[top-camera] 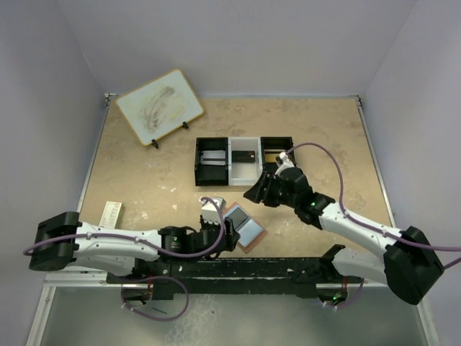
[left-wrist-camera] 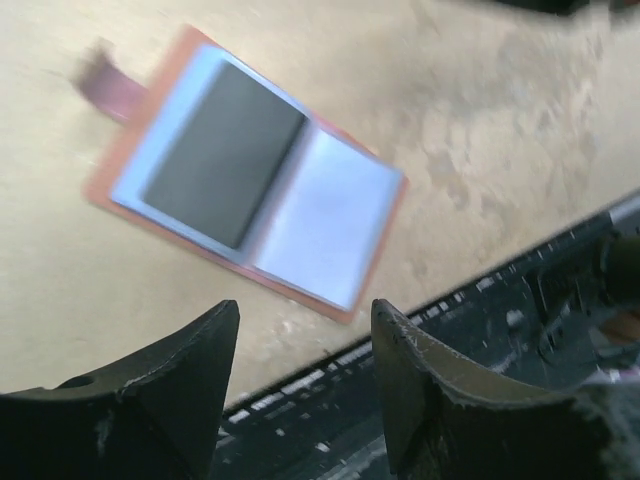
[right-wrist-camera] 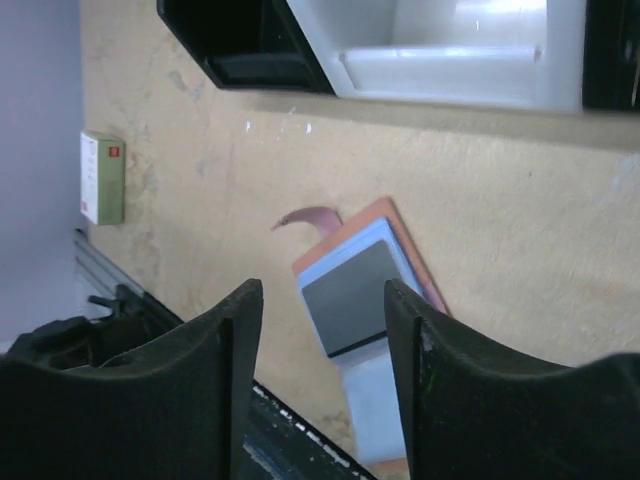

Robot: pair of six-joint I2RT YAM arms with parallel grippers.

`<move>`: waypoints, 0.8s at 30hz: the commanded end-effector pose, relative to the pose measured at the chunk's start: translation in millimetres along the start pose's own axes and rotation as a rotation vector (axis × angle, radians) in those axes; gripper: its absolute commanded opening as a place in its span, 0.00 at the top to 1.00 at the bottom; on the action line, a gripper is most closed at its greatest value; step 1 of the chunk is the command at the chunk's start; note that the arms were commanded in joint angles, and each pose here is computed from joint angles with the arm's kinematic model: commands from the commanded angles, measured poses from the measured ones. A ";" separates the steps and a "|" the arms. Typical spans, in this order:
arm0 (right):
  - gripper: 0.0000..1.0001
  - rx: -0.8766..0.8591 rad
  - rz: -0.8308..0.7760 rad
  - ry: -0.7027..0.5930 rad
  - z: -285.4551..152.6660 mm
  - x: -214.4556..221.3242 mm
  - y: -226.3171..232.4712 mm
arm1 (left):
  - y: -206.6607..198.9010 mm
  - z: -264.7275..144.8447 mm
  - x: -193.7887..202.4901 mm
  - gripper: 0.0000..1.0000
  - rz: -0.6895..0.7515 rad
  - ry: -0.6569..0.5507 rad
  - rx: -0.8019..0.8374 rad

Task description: Take the credit cards out of the card holder

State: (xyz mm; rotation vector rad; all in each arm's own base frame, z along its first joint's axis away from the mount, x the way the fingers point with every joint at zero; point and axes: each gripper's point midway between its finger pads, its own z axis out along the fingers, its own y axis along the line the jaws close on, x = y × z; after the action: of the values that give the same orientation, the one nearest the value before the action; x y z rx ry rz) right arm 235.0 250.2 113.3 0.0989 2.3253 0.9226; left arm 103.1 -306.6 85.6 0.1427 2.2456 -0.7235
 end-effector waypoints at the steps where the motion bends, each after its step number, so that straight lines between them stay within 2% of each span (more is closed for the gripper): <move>1: 0.51 -0.149 0.171 -0.002 -5.3 22.3 11.4 | 45.3 -0.8 -36.9 0.47 0.021 -0.056 -0.157; 3: 0.58 -0.194 0.208 -0.010 -7.5 28.3 17.3 | 60.3 2.1 -55.0 0.47 0.006 -0.089 -0.205; 5: 0.60 -0.219 0.238 0.006 -7.2 36.3 21.0 | 59.9 4.8 -67.7 0.47 0.007 -0.114 -0.194; 12: 0.69 -0.219 0.294 0.084 9.6 67.7 23.8 | 46.9 31.3 -93.1 0.50 0.015 -0.088 -0.168; 18: 0.71 -0.195 0.427 0.097 12.6 91.1 -4.5 | 30.8 52.6 -86.7 0.53 0.057 -0.031 -0.119; 24: 0.71 -0.136 0.424 0.141 16.7 107.6 -21.4 | 25.5 67.9 -76.1 0.54 0.072 0.015 -0.088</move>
State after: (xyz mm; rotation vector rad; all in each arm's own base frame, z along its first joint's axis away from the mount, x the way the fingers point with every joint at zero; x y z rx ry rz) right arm 156.7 266.0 22.2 0.4954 2.4584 1.2575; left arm 201.2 -289.5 74.9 0.1395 2.3082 -0.4878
